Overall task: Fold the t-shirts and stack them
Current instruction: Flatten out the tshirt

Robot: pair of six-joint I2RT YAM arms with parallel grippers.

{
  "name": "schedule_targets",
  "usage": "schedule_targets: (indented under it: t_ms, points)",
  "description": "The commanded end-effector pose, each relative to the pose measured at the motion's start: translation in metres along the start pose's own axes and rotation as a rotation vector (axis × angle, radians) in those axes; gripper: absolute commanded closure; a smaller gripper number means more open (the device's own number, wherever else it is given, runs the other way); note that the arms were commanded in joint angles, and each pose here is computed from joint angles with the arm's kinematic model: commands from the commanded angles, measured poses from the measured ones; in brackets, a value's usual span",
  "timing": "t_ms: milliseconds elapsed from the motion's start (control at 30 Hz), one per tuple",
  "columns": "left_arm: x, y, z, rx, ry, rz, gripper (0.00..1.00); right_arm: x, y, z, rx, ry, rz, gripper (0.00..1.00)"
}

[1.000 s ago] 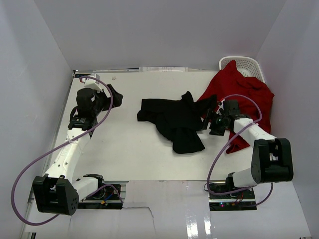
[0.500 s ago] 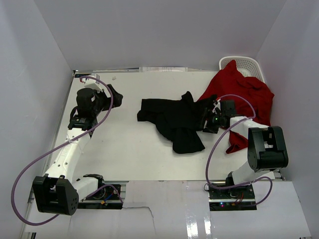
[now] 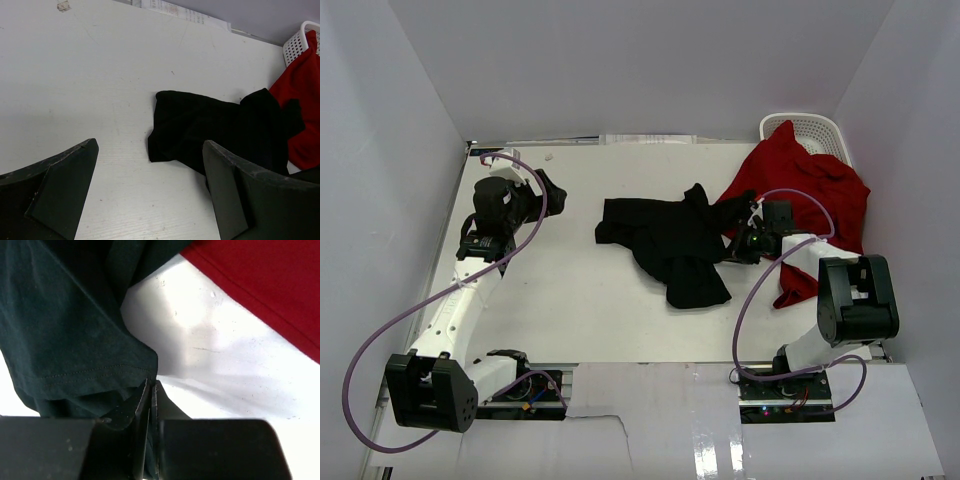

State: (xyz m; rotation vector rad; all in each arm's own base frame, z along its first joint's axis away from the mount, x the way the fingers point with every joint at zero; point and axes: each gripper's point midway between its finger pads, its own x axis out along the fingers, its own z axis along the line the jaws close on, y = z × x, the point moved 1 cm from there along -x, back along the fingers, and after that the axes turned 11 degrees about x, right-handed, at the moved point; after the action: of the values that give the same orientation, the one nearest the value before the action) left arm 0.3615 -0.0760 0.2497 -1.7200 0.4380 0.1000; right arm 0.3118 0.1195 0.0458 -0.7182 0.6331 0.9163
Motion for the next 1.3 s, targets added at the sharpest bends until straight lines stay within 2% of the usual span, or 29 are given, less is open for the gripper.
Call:
schedule_targets:
  t_ms: [0,133,167,233,267,333,367,467,500,567,600,700,767,867,1033,1267]
  points:
    - [-0.004,-0.011,-0.004,0.016,0.010,-0.031,0.04,-0.014,-0.016,0.022,-0.039,-0.059,-0.047,0.92]
    - [-0.004,-0.011,-0.005,0.015,0.013,-0.029,0.04,-0.049,-0.029,0.077,-0.066,-0.209,-0.033,0.92]
    - [-0.003,-0.009,-0.005,0.016,0.015,-0.024,0.04,-0.073,-0.051,0.111,-0.119,-0.274,-0.089,0.92]
    - [-0.003,-0.009,-0.009,0.025,0.033,-0.027,0.04,-0.105,-0.062,0.153,-0.178,-0.354,-0.107,0.92]
    - [-0.002,-0.010,-0.011,0.028,0.040,-0.033,0.04,-0.141,-0.078,0.190,-0.230,-0.415,-0.150,0.92]
    - [-0.002,-0.008,-0.021,0.052,0.091,-0.033,0.04,-0.180,-0.084,0.230,-0.295,-0.501,-0.172,0.92]
    - [0.001,-0.006,-0.027,0.082,0.123,-0.036,0.04,-0.218,-0.092,0.260,-0.341,-0.558,-0.221,0.92]
    - [0.005,0.001,-0.044,0.148,0.195,-0.027,0.04,-0.261,-0.103,0.293,-0.393,-0.618,-0.287,0.92]
    - [0.009,0.008,-0.051,0.189,0.221,-0.009,0.05,-0.289,-0.106,0.311,-0.429,-0.653,-0.336,0.92]
    - [0.012,0.015,-0.065,0.236,0.280,0.009,0.07,-0.300,-0.113,0.323,-0.445,-0.680,-0.361,0.92]
    - [0.013,0.017,-0.069,0.273,0.305,0.010,0.07,-0.319,-0.115,0.335,-0.479,-0.708,-0.406,0.92]
    - [0.014,0.027,-0.097,0.354,0.414,0.016,0.09,-0.325,-0.132,0.345,-0.473,-0.718,-0.445,0.92]
    - [0.015,0.036,-0.120,0.482,0.477,0.004,0.09,-0.328,-0.142,0.352,-0.476,-0.740,-0.465,0.92]
    - [0.019,0.042,-0.140,0.601,0.555,-0.027,0.10,-0.326,-0.149,0.353,-0.463,-0.752,-0.464,0.92]
    - [0.018,0.058,-0.157,0.727,0.715,-0.147,0.09,-0.324,-0.150,0.345,-0.475,-0.732,-0.473,0.92]
    - [0.059,0.079,-0.148,0.811,0.724,-0.097,0.12,-0.326,-0.149,0.333,-0.480,-0.736,-0.446,0.92]
